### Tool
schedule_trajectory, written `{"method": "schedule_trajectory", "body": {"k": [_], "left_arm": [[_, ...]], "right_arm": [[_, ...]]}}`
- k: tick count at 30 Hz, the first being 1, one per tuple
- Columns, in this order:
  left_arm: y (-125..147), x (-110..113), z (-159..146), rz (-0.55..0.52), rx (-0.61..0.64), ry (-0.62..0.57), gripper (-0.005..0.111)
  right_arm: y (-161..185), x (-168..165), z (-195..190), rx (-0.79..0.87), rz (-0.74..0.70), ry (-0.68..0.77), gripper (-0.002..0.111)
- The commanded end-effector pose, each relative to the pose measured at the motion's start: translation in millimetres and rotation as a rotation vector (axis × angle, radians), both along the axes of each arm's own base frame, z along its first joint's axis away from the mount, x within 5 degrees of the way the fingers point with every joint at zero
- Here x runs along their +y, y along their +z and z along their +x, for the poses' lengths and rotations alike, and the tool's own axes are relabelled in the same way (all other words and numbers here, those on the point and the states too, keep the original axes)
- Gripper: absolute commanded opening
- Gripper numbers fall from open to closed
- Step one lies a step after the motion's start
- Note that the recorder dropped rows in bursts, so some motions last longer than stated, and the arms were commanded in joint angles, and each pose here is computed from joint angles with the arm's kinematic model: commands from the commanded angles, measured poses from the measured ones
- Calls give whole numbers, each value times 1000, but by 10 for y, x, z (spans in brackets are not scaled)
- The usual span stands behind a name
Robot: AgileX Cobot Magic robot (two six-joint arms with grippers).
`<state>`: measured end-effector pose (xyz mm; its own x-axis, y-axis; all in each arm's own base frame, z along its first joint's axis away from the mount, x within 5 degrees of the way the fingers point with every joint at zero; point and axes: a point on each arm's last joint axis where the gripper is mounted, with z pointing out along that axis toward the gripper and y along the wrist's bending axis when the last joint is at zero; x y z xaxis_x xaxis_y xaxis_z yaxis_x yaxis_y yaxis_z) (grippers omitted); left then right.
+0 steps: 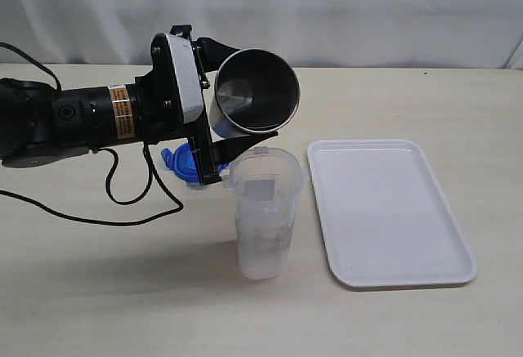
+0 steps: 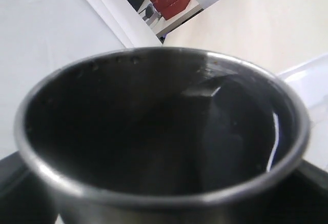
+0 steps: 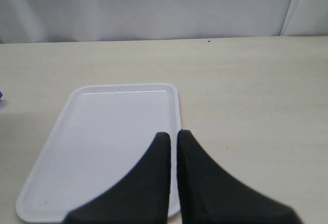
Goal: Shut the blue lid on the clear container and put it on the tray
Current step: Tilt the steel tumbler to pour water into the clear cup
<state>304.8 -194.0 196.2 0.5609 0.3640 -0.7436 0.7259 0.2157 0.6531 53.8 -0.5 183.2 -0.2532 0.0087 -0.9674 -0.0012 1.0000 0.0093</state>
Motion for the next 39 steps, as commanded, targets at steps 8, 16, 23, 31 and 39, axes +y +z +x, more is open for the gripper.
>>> {"method": "schedule_trajectory", "body": {"k": [8, 16, 23, 31, 39], "left_arm": [[156, -18, 22, -68, -101, -2, 0], [155, -17, 23, -48, -144, -4, 0], [154, -16, 26, -27, -190, -6, 0], [156, -15, 29, -8, -236, -7, 0], [156, -15, 29, 6, -267, -10, 0]], "right_arm": [[-9, 1, -3, -1, 4, 0, 5], [-9, 1, -3, -1, 4, 0, 5], [-9, 1, -3, -1, 4, 0, 5], [-9, 1, -3, -1, 4, 0, 5], [-9, 1, -3, -1, 4, 0, 5]]}}
